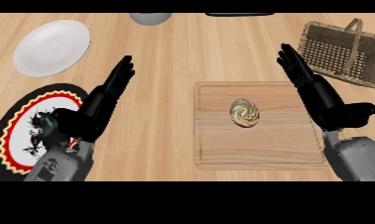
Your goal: Pick the cupcake from the cutting board and place it in the basket
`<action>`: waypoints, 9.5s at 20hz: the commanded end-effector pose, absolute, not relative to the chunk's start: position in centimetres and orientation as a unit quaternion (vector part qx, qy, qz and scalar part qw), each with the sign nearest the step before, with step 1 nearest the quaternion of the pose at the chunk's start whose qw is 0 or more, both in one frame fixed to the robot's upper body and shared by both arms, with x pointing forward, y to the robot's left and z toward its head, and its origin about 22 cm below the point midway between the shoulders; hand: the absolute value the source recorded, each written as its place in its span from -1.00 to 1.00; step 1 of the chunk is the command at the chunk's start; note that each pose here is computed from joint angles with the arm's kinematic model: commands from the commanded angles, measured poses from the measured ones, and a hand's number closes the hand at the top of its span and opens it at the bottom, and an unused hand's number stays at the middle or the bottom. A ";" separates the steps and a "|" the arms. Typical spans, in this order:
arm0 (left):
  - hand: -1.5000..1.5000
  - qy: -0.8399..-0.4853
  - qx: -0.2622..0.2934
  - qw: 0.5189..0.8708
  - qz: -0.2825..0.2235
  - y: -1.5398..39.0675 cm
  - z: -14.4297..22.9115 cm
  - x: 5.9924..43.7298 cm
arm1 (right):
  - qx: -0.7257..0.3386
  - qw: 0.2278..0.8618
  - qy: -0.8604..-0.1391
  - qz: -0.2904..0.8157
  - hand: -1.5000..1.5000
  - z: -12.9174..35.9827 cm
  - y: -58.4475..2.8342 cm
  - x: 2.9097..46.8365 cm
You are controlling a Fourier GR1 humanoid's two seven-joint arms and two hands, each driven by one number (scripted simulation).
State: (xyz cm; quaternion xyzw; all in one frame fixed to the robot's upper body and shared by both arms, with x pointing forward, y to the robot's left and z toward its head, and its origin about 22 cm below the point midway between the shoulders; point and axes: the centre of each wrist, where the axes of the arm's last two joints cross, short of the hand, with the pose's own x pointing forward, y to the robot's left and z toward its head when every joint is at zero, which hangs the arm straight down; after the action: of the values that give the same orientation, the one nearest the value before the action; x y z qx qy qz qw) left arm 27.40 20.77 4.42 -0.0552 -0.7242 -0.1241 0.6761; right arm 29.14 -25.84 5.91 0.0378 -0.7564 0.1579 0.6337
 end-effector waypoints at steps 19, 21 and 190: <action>0.00 -0.746 0.121 0.631 -0.174 27.7 7.5 29.7 | -0.323 0.612 -0.720 -0.047 -1.00 6.4 -12.4 37.9; 0.00 -0.745 0.133 0.632 -0.168 29.1 7.7 29.6 | -0.369 0.641 -0.673 -0.003 -1.00 5.9 -15.7 38.9; 0.00 -0.758 0.125 0.616 -0.173 28.9 7.8 30.6 | -0.436 0.705 -0.454 0.326 -1.00 41.0 -47.2 33.3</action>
State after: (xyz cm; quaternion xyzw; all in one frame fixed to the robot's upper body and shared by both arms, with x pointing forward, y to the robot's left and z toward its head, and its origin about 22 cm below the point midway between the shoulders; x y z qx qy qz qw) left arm 29.73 28.87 7.66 0.1227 -0.7574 -0.1732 0.6175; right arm 32.90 -46.90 40.87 -0.4666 -0.4521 0.3135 0.6925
